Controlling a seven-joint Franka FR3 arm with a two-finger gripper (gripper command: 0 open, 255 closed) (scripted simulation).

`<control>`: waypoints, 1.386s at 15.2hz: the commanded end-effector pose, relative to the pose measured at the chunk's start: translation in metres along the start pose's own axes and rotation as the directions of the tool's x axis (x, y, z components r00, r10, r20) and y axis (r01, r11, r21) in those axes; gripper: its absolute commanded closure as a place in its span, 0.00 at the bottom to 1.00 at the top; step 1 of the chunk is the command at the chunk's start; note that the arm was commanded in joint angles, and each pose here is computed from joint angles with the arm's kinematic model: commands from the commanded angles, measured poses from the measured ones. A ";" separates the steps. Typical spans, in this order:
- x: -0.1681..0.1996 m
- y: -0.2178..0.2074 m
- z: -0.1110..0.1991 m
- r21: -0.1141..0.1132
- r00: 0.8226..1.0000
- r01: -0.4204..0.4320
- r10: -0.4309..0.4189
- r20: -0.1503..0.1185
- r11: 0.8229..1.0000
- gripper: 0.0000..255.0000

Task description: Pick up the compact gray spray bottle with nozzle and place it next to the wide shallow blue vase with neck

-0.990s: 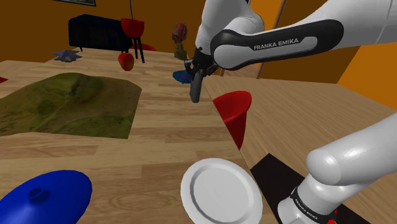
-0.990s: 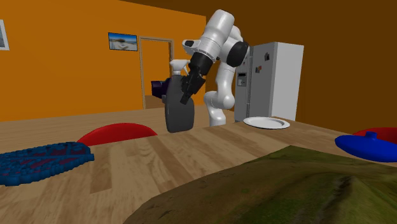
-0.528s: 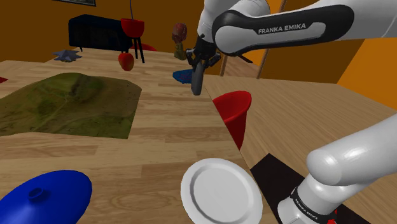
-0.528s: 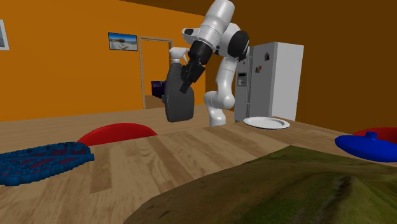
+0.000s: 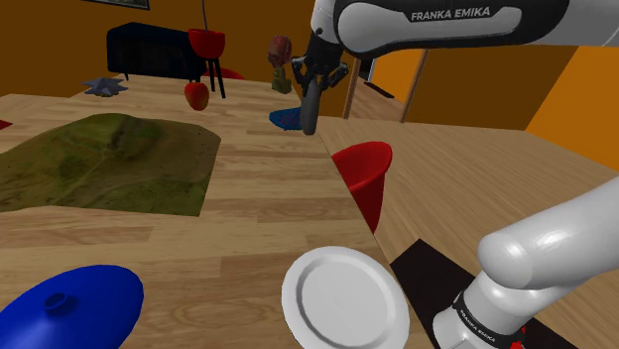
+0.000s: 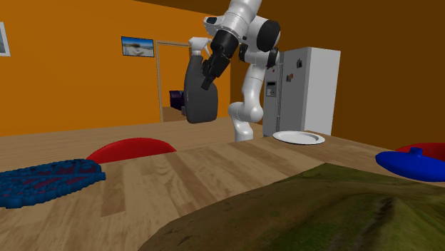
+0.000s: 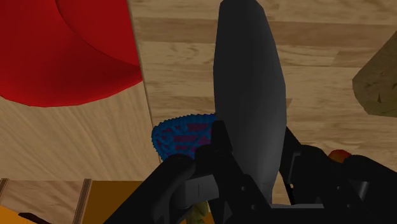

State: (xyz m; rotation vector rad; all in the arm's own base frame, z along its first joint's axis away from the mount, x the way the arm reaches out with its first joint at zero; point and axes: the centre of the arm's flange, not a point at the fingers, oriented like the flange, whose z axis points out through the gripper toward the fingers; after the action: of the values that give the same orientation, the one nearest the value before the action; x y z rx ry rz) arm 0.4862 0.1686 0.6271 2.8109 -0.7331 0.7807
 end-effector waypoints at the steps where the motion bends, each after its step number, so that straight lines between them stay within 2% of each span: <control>1: 0.006 0.000 -0.008 0.000 1.000 0.000 0.000 0.000 1.000 1.00; 21: 0.060 0.000 -0.099 0.000 1.000 0.000 0.000 0.000 1.000 1.00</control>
State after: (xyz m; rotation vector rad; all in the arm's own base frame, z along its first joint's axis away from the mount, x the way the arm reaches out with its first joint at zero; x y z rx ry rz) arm 0.4864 0.1685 0.7369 2.8108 -0.7332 0.7805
